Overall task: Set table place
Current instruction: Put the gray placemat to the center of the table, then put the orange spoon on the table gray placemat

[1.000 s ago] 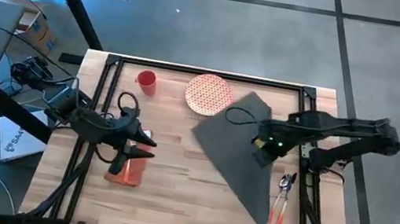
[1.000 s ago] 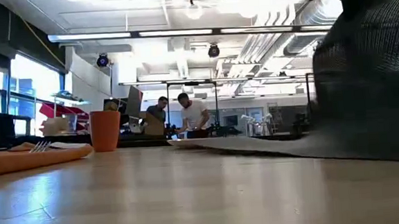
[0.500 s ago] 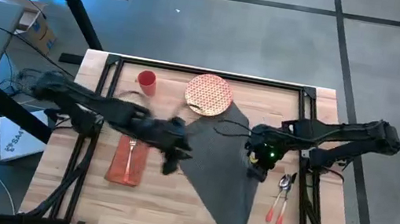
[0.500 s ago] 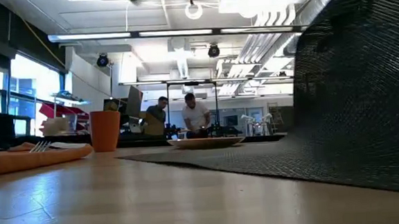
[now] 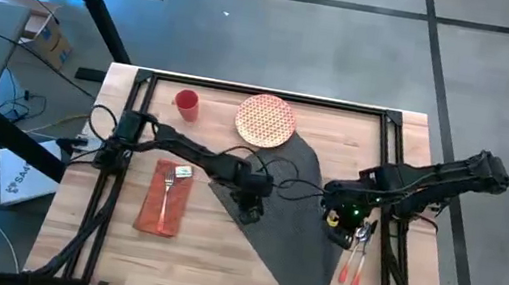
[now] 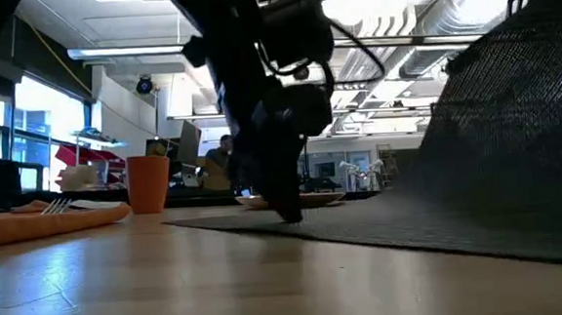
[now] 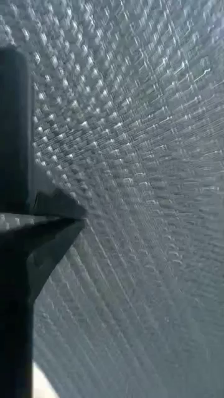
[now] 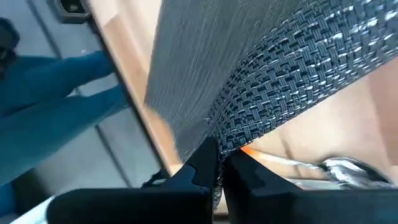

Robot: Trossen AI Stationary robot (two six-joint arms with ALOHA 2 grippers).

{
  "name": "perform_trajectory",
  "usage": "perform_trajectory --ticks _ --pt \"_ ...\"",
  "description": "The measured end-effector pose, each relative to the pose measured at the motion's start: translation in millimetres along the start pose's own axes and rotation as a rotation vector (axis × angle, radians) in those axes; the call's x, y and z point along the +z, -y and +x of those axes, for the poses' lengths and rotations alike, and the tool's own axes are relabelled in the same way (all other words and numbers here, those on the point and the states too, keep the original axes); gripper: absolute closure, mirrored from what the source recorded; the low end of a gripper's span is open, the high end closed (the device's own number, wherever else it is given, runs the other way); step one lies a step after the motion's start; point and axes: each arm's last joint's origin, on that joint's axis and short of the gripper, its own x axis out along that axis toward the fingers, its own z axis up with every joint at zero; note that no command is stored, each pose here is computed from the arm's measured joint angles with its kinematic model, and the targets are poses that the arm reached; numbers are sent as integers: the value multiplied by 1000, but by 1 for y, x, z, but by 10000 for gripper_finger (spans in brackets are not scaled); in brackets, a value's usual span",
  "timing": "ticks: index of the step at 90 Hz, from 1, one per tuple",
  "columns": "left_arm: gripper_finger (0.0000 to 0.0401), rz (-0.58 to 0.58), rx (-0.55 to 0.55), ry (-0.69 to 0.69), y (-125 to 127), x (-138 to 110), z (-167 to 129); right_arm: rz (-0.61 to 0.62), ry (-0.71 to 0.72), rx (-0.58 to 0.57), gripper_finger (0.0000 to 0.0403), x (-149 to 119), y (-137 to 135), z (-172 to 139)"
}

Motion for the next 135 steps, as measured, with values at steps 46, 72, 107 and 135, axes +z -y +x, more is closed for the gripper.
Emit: perform_trajectory --ticks 46,72,107,135 --pt "401 -222 -58 -104 57 -45 -31 41 207 -489 403 15 43 -14" --pt "401 -242 -85 -75 57 -42 -45 -72 191 -364 394 22 42 -4" --pt "401 -253 -32 -190 40 -68 -13 34 165 -408 235 0 54 -10" --pt "401 -228 -24 -283 63 -101 -7 124 317 -363 180 -18 50 -27"
